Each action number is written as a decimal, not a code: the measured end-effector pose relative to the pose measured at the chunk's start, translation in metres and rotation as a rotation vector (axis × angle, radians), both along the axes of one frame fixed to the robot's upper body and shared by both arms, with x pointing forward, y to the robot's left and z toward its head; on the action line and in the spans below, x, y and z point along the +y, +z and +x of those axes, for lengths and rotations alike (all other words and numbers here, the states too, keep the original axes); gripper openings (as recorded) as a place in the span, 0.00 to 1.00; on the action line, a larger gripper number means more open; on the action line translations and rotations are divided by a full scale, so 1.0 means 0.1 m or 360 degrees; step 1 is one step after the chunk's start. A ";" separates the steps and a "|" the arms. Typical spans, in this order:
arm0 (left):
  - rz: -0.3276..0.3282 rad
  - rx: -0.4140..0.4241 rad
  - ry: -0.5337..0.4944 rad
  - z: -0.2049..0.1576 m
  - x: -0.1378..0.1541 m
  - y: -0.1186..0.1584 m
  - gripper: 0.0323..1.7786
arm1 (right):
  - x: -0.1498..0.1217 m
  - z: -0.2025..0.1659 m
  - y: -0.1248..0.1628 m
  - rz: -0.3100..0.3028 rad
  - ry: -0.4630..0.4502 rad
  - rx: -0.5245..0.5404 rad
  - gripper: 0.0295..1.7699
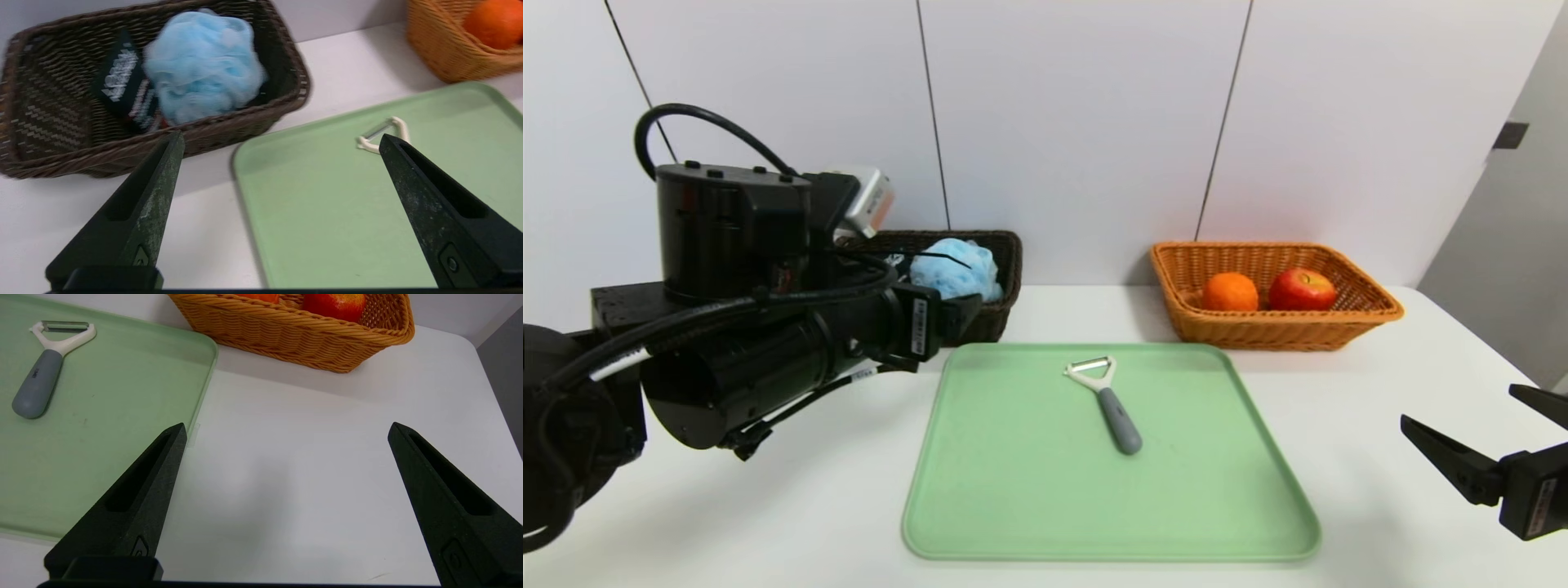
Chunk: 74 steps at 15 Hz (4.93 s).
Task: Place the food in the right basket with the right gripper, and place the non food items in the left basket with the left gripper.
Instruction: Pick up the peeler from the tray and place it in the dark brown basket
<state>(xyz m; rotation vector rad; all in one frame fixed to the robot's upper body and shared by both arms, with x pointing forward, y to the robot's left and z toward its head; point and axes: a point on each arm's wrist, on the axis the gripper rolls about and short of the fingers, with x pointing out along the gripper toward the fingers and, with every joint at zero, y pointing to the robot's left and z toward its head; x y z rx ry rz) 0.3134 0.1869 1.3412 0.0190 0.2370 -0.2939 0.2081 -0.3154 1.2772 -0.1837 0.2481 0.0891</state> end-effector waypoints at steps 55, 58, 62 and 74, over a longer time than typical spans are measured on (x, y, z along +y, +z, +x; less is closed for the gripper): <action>0.0151 -0.0089 0.0724 -0.02 1.30 -0.42 0.95 | 2.23 1.94 -0.37 -0.0136 0.0315 0.1212 0.97; 0.0153 -0.0088 0.0724 -0.02 1.30 -0.42 0.95 | 2.24 1.93 -0.36 -0.0138 0.0319 0.1210 0.77; 0.0154 -0.0089 0.0723 -0.02 1.30 -0.42 0.95 | 2.24 1.91 -0.33 -0.0143 0.0324 0.1211 0.49; 0.0156 -0.0074 0.0759 -0.02 1.35 -0.44 0.95 | 2.28 1.75 0.08 -0.0126 0.0351 0.0966 0.14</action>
